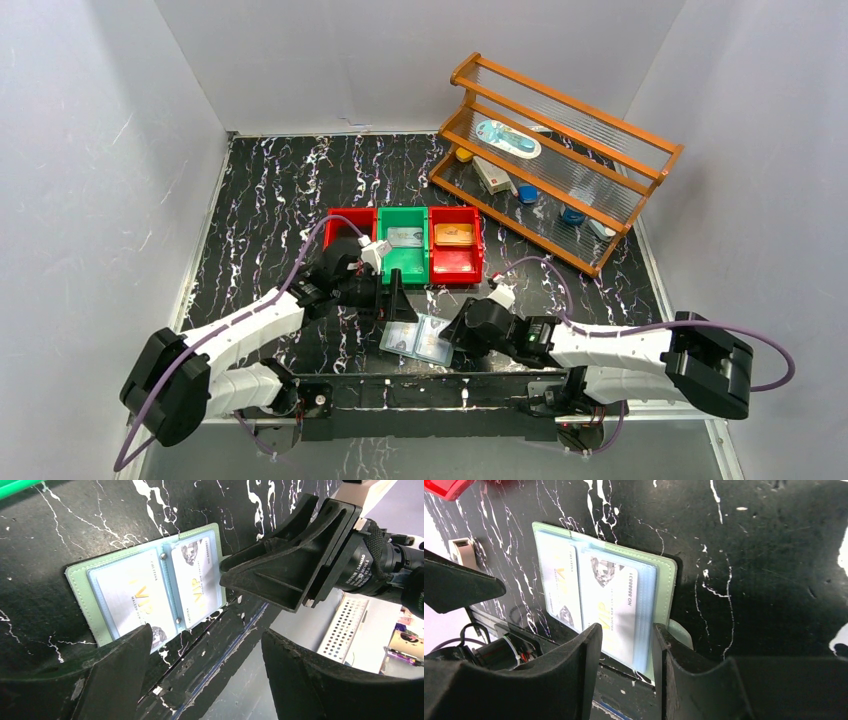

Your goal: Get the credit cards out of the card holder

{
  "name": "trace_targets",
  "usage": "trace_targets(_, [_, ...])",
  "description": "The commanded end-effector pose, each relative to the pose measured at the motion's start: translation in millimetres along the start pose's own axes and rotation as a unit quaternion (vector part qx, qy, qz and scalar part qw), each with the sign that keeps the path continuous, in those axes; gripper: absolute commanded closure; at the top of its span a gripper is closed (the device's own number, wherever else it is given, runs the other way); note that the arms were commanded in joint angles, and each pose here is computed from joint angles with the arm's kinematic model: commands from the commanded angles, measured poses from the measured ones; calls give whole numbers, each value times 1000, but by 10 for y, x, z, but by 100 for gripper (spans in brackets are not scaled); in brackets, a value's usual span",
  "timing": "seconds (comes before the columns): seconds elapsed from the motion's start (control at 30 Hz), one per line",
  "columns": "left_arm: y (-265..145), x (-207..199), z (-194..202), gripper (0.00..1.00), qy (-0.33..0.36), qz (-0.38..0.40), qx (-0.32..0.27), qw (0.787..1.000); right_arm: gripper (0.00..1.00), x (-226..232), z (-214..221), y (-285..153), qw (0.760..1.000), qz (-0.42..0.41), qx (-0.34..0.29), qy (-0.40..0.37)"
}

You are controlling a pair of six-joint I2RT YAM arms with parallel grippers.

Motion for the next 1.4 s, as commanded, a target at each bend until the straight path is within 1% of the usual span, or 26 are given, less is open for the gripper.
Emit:
trace_targets(0.0, [-11,-124,-15,24,3,39,7,999,50,5,-24,-43,1000,-23,1,18])
trace_targets(0.03, [-7,-123,-18,25,3,39,7,999,50,-33,-16,-48,1000,-25,5,17])
trace_targets(0.23, [19,-96,11,28,-7,34,14,999,52,167,-14,-133,997,-71,13,9])
trace_targets(0.3, [35,-75,41,28,-10,32,19,999,52,204,-13,-139,997,-77,13,3])
trace_targets(0.37, [47,-60,63,28,-13,31,24,999,53,374,-9,-160,996,-93,15,0])
trace_targets(0.4, [51,-43,79,25,-14,27,27,999,53,397,0,-150,996,-93,16,-3])
trace_targets(0.47, [41,5,94,22,-11,6,35,999,53,405,7,-106,996,-87,15,-5])
trace_targets(0.6, [4,44,31,21,8,-23,40,999,52,303,31,22,999,-49,16,2])
trace_targets(0.8, [21,41,9,20,7,-23,46,999,52,80,77,121,1000,7,25,18])
trace_targets(1.03, [27,10,50,19,6,-5,50,999,52,2,71,127,1000,9,22,18])
trace_targets(1.17, [64,-15,85,23,3,13,60,998,51,-52,71,132,999,14,22,24])
trace_targets(1.37, [163,-56,133,33,1,28,65,997,51,-103,57,133,999,20,17,32])
Point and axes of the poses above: each gripper's point midway between its finger pads, its own y axis out along the fingers, its own x axis along the line the jaws close on, z = x × y, the point moved 4 cm from there along -y, back along the fingers, and after that the axes turned 13 degrees about y, right-handed, at the moved point
